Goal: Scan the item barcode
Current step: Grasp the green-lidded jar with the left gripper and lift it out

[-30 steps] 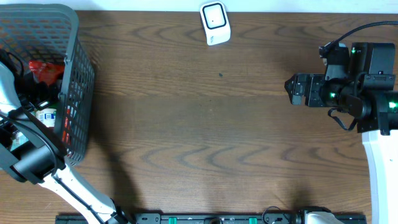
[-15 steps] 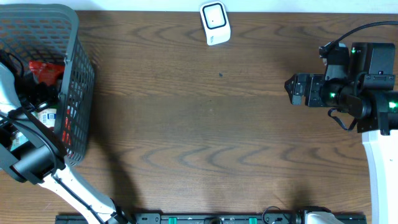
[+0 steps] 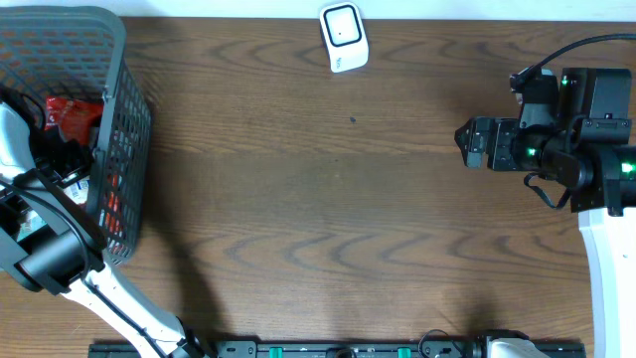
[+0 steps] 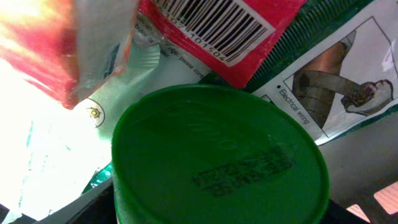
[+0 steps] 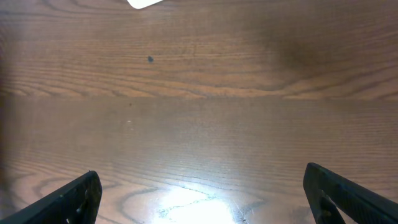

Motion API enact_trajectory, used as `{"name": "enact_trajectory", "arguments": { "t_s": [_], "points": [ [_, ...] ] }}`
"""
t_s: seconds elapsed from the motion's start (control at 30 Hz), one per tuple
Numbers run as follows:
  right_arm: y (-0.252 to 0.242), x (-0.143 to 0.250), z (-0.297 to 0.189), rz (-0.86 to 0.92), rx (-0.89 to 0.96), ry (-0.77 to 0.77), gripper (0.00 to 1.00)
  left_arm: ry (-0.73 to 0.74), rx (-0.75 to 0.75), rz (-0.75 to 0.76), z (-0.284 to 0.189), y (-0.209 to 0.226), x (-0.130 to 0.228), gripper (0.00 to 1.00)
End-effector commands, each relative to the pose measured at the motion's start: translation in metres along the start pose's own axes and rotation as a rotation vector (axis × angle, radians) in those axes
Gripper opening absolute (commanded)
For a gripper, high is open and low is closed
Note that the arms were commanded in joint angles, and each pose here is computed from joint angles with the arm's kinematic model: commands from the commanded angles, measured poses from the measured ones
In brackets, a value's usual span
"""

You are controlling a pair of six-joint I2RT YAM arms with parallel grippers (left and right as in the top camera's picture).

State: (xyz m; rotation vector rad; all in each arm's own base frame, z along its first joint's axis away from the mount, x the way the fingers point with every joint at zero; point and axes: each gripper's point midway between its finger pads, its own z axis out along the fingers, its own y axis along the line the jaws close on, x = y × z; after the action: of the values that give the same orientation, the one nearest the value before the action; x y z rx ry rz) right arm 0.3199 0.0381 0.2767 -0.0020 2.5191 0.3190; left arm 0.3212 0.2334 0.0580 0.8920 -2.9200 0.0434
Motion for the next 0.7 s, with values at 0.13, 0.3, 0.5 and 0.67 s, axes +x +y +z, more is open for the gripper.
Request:
{"name": "enact_trajectory", "arguments": {
  "t_s": [0.13, 0.3, 0.5, 0.67],
  "points": [
    [0.009, -0.005, -0.005, -0.017, -0.019, -0.016, 0.99, -0.015, 0.003, -0.034, -0.006, 0.001, -0.002, 0.71],
    [0.009, -0.005, -0.005, -0.017, -0.019, -0.016, 0.99, -0.085, 0.001, -0.039, -0.03, 0.001, -0.008, 0.65],
    [0.009, -0.005, -0.005, -0.017, -0.019, -0.016, 0.99, -0.115, 0.002, -0.06, -0.044, 0.001, -0.006, 0.67],
    [0.009, -0.005, -0.005, -0.017, -0.019, -0.016, 0.99, -0.102, 0.006, -0.077, -0.041, 0.0, -0.003, 0.68]
  ]
}}
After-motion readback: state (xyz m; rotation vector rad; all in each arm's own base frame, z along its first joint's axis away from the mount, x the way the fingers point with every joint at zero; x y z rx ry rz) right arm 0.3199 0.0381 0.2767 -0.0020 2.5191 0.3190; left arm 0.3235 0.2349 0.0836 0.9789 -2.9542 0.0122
